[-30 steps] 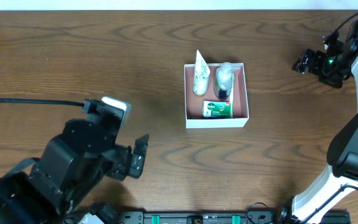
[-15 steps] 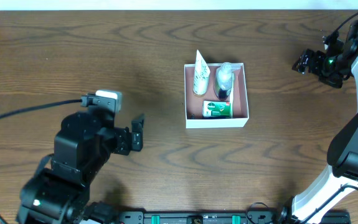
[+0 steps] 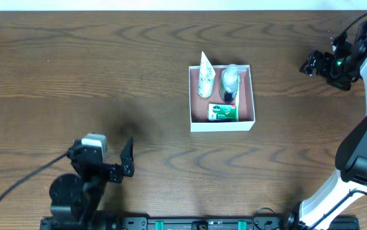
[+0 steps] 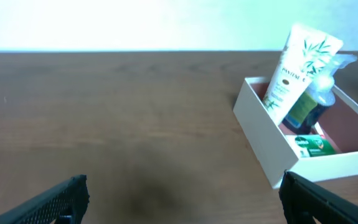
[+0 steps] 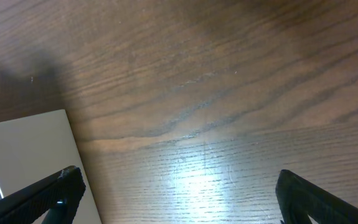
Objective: Pack container
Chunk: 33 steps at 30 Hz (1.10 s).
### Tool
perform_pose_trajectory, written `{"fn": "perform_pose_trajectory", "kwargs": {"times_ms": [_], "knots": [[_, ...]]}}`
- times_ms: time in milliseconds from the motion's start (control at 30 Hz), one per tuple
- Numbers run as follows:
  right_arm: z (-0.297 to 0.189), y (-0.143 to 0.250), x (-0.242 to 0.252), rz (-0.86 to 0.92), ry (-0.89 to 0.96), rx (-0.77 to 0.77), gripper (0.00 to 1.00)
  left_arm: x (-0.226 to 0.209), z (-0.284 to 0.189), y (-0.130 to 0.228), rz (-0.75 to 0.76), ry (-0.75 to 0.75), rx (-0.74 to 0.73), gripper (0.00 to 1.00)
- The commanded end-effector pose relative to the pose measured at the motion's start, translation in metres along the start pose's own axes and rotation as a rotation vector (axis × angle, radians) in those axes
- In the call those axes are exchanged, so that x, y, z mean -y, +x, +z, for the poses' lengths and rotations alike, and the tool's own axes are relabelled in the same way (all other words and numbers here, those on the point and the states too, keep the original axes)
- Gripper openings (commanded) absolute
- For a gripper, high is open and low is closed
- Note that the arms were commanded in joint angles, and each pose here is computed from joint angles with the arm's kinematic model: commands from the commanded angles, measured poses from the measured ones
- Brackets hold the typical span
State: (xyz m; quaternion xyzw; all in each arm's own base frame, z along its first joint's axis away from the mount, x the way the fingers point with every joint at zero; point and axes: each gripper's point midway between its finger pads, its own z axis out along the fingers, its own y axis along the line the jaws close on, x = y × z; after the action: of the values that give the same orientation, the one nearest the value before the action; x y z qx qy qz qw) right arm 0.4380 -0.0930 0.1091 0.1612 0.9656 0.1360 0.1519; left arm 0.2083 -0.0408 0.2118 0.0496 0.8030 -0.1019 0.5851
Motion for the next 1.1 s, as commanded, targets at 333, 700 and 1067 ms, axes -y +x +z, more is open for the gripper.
{"fn": "perform_pose_trajectory", "kwargs": {"times_ms": [333,700,1067], "knots": [[-0.005,-0.007,0.0,-0.01,0.0,0.022,0.99,-0.008,0.014,-0.004,0.146,-0.013,0.243,0.98],[-0.005,-0.007,0.0,-0.01,0.0,0.022,0.99,-0.02,0.032,0.01,0.152,-0.042,0.29,0.98],[-0.005,-0.007,0.0,-0.01,0.0,0.022,0.99,-0.023,0.043,0.029,0.149,-0.041,0.279,0.98]]}}
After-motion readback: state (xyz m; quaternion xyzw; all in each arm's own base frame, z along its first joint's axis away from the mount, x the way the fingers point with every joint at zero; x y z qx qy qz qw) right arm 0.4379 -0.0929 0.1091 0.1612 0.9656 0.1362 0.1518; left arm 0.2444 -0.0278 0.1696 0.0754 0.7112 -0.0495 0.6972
